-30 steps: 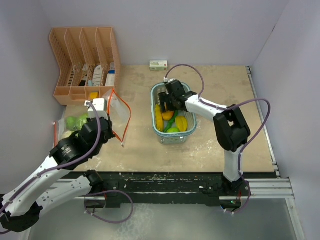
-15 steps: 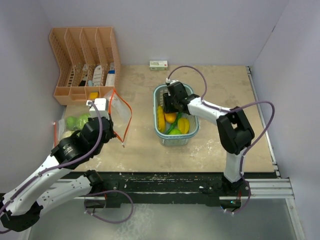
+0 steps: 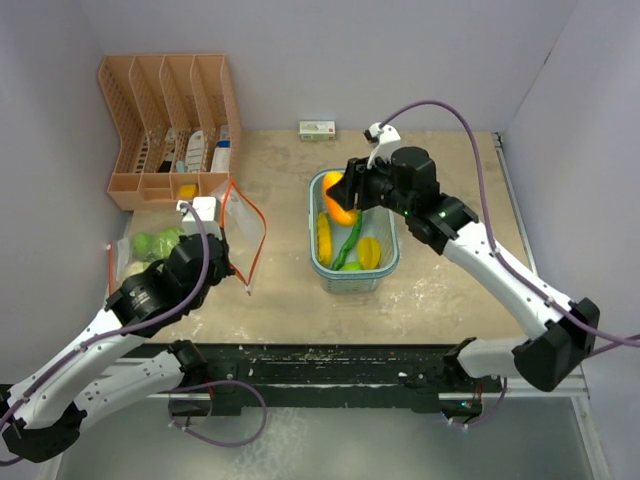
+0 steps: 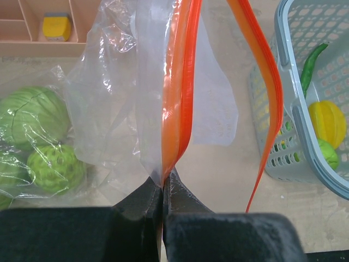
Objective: Place the food in the zip-top bag and seal the zipper
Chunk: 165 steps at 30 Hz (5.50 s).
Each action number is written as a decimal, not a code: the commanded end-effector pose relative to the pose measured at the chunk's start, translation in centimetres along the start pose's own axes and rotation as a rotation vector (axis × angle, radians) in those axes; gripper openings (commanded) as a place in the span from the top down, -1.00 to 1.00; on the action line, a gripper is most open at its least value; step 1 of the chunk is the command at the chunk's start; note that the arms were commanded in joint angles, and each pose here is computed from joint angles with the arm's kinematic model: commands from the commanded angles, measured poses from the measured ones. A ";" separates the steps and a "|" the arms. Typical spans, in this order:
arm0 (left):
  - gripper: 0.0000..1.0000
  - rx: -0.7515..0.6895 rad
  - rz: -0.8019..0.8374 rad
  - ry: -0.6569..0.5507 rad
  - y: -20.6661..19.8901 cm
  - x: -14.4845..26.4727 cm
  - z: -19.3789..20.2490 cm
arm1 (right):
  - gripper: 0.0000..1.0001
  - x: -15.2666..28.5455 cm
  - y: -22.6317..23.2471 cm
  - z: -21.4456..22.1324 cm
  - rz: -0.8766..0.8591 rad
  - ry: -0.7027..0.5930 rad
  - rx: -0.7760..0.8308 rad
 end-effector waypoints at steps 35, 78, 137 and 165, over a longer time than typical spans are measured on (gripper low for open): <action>1.00 0.180 0.335 -0.019 -5.4 -0.6 -0.8 | -0.23 -5.1 16.3 4.1 -0.003 -0.052 -0.084; 1.00 0.157 0.235 0.012 -2.2 0.6 0.7 | -0.57 -6.2 0.1 9.7 0.138 0.287 -0.053; 1.00 0.175 0.276 0.036 -4.9 -1.3 0.6 | 1.00 3.6 13.6 3.0 -0.626 -0.205 -0.378; 1.00 0.158 0.372 0.036 -6.6 -0.6 -1.1 | -0.14 -5.5 13.7 6.8 -0.098 0.051 -0.272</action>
Point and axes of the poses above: each gripper's point midway between its finger pads, its own x axis back along the fingers, its own y axis along the line the jaws close on, z = x × y, the point moved 7 cm from there along x, back along the fingers, and after that the axes turned 8 degrees about x, right-handed, at the moved point
